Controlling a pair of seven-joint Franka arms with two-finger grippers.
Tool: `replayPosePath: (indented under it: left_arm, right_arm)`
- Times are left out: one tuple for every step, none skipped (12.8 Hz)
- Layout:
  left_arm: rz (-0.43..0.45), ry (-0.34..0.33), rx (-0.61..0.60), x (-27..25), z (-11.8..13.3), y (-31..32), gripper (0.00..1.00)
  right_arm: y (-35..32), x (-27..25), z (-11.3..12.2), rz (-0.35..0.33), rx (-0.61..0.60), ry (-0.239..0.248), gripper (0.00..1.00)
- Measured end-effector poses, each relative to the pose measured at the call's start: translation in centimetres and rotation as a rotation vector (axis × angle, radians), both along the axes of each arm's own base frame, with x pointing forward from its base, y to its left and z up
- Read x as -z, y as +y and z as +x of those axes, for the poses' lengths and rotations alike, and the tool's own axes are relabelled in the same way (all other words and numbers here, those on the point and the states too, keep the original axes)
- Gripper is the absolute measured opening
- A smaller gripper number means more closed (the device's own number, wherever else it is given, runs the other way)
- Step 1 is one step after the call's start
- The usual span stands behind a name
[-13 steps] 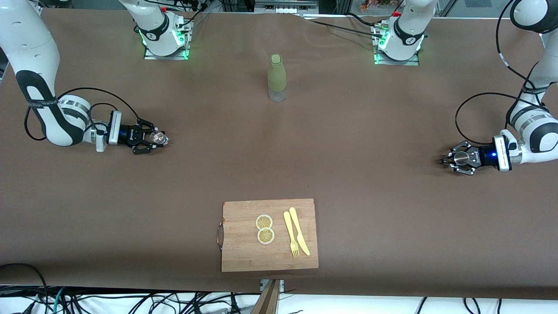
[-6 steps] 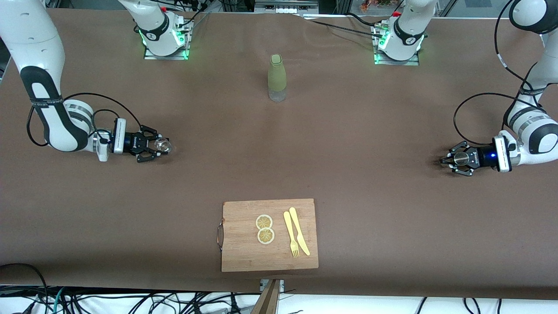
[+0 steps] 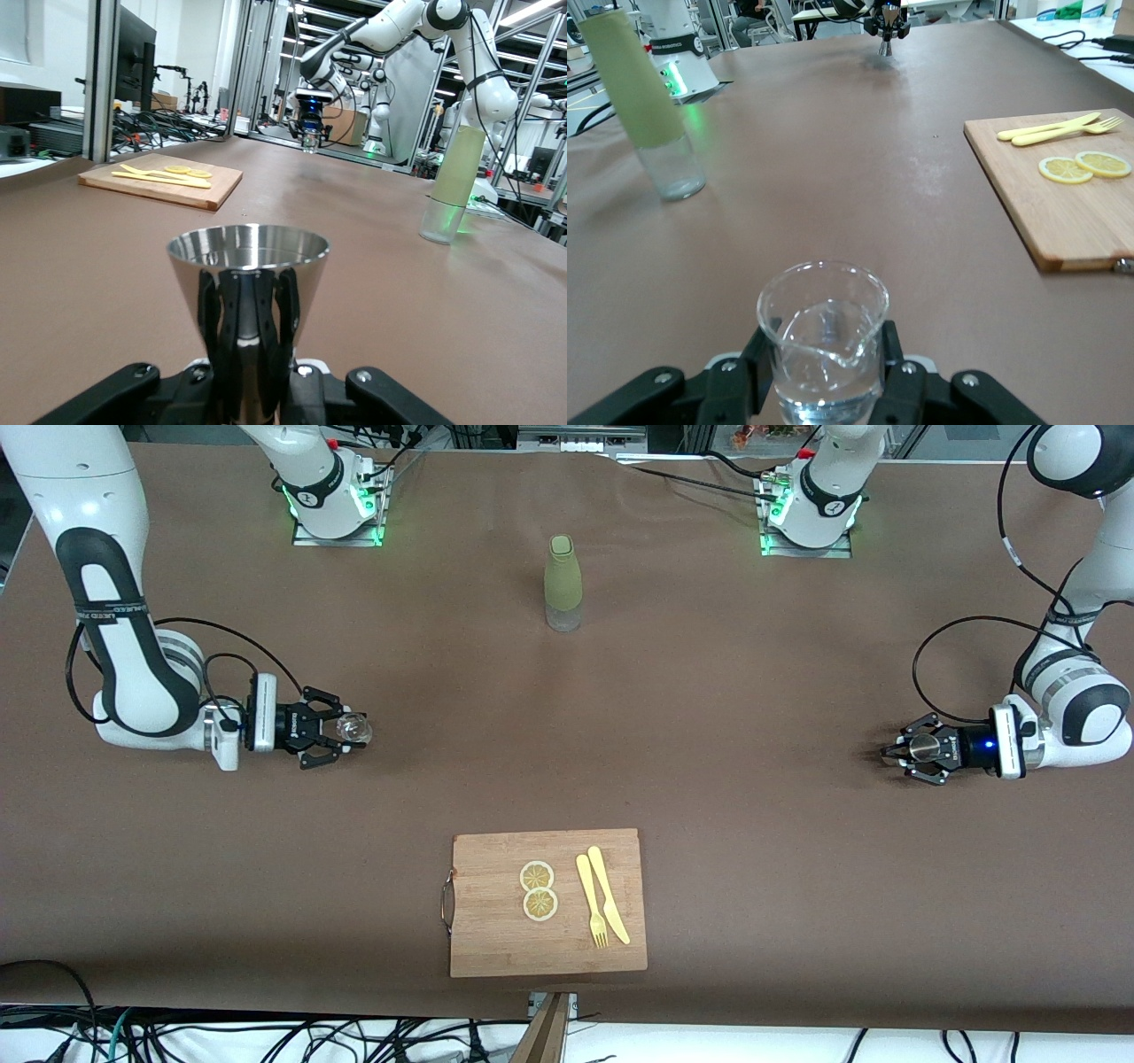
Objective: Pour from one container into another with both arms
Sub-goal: 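Lift the beaker and jigger, bringing both grippers together mid-table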
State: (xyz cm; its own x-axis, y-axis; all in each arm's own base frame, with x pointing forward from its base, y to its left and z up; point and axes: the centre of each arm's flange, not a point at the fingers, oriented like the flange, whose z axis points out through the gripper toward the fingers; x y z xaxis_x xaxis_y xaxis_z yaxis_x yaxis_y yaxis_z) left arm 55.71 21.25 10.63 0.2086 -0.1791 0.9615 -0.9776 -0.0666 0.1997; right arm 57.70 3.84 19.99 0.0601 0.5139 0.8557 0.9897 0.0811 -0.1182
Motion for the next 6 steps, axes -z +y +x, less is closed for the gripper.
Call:
replayPosePath:
  left_arm:
    - [0.001, -0.001, 0.006, -0.1, 0.2, -0.3, 0.09]
    - [0.001, -0.002, 0.009, -0.1, 0.3, -0.5, 0.09]
    - [0.001, -0.003, 0.011, -0.2, 0.3, -0.6, 0.09]
    - [0.000, -0.003, 0.014, -0.2, 0.4, -0.7, 0.09]
    - [-0.004, -0.003, 0.017, -0.2, 0.3, -0.8, 0.09]
    - [-0.008, -0.003, 0.021, -0.3, 0.4, -0.9, 0.09]
  right_arm:
    - [1.3, -0.9, 0.6, -0.017, 0.006, 0.009, 0.50]
    - [2.7, -2.0, 1.3, -0.033, 0.013, 0.018, 0.50]
    - [4.3, -3.1, 1.8, -0.047, 0.021, 0.027, 0.50]
    - [5.9, -4.2, 2.4, -0.062, 0.032, 0.036, 0.50]
    - [7.6, -5.2, 2.9, -0.077, 0.045, 0.043, 0.50]
    - [9.4, -6.2, 3.4, -0.093, 0.058, 0.050, 0.50]
